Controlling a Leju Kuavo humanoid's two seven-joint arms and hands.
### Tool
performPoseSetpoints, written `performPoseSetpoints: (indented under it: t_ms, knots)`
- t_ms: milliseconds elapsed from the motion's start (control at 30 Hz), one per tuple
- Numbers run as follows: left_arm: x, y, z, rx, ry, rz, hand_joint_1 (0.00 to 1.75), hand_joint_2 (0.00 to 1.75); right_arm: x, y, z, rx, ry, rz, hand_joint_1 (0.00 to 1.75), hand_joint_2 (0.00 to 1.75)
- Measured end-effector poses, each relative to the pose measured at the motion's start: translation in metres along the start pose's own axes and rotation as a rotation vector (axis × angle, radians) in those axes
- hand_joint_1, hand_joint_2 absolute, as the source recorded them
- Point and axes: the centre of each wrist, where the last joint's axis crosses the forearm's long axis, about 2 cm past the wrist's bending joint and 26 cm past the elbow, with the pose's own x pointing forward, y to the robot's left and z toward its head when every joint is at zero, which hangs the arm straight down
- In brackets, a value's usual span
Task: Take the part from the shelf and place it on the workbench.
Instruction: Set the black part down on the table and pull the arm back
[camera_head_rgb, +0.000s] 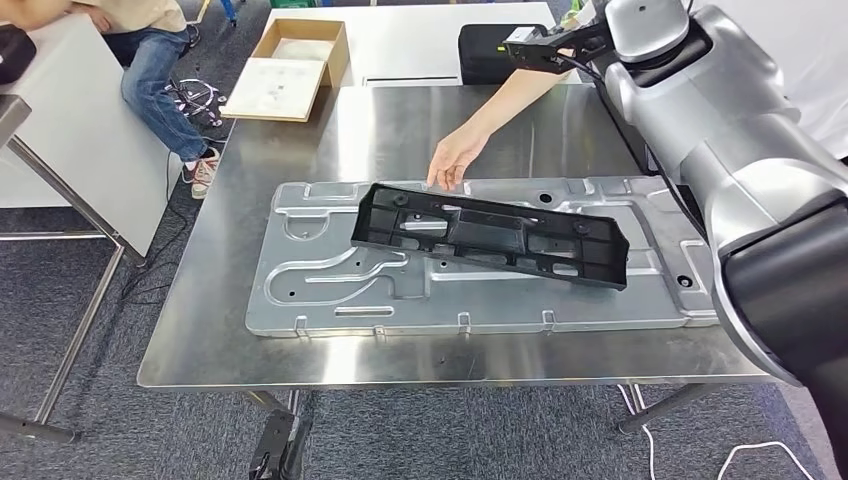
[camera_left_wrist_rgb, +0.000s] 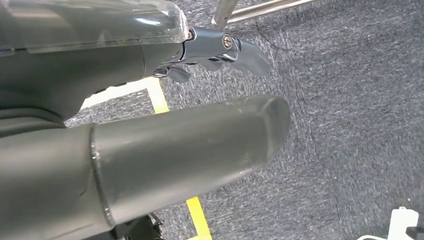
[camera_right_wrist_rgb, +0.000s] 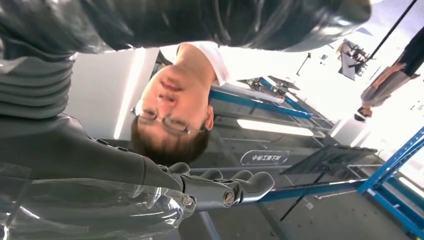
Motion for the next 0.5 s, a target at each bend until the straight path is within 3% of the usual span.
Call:
performPoseSetpoints:
  t_ms: [500]
  knots:
    - [0.0003, -0.0009, -0.0001, -0.004, -0.008, 0.003, 0.00, 0.00, -0.0003, 0.0011, 0.0026, -0.102, -0.198, 0.077, 0.00, 0.00]
